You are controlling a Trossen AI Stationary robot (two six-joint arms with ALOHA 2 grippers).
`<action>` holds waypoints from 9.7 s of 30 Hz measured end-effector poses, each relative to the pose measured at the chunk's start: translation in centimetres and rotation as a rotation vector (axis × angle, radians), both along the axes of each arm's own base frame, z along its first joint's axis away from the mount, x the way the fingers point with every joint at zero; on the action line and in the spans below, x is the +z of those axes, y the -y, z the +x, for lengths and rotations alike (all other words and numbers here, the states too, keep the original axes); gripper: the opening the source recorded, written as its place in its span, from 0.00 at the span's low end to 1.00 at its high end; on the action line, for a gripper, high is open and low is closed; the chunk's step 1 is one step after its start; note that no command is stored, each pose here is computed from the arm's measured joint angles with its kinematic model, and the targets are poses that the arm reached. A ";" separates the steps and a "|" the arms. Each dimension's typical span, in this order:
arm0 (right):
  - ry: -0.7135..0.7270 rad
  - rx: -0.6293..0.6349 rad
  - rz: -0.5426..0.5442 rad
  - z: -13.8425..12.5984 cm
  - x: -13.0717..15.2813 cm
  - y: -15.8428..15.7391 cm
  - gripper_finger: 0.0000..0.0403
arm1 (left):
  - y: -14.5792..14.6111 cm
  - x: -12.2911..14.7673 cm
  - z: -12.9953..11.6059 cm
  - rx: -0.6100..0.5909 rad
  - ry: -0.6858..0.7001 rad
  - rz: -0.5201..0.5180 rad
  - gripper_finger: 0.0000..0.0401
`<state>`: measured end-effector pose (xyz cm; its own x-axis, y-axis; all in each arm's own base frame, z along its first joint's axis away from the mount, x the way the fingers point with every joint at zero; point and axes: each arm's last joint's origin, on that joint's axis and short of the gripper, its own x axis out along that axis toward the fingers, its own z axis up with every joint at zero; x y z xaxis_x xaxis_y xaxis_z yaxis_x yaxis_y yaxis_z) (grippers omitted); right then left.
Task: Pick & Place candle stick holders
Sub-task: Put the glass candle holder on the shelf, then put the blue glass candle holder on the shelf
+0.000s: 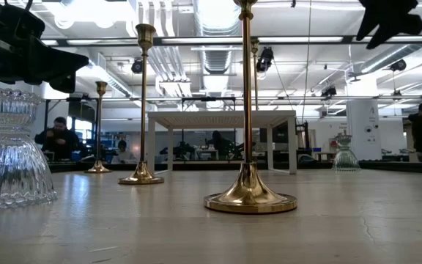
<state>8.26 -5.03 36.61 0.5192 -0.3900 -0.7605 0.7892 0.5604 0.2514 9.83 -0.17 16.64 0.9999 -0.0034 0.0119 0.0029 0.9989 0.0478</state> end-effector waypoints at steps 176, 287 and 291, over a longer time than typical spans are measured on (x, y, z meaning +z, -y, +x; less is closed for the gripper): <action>-0.251 -0.681 -0.478 6.9 -23.3 11.7 0.69 | 0.0 0.0 0.0 0.000 0.000 0.000 0.03; 0.060 0.270 -0.460 24.2 -3.2 1.4 0.31 | 0.0 0.0 0.0 0.000 0.000 0.000 0.03; 0.005 0.205 -0.519 26.4 -3.2 2.8 0.31 | 0.0 0.0 0.0 0.000 0.000 0.000 0.03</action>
<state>34.66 -7.85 33.39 0.6267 -0.6035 -0.4929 0.6506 0.7534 -0.0953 9.83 -0.17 16.64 0.9999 -0.0034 0.0118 0.0029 0.9989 0.0478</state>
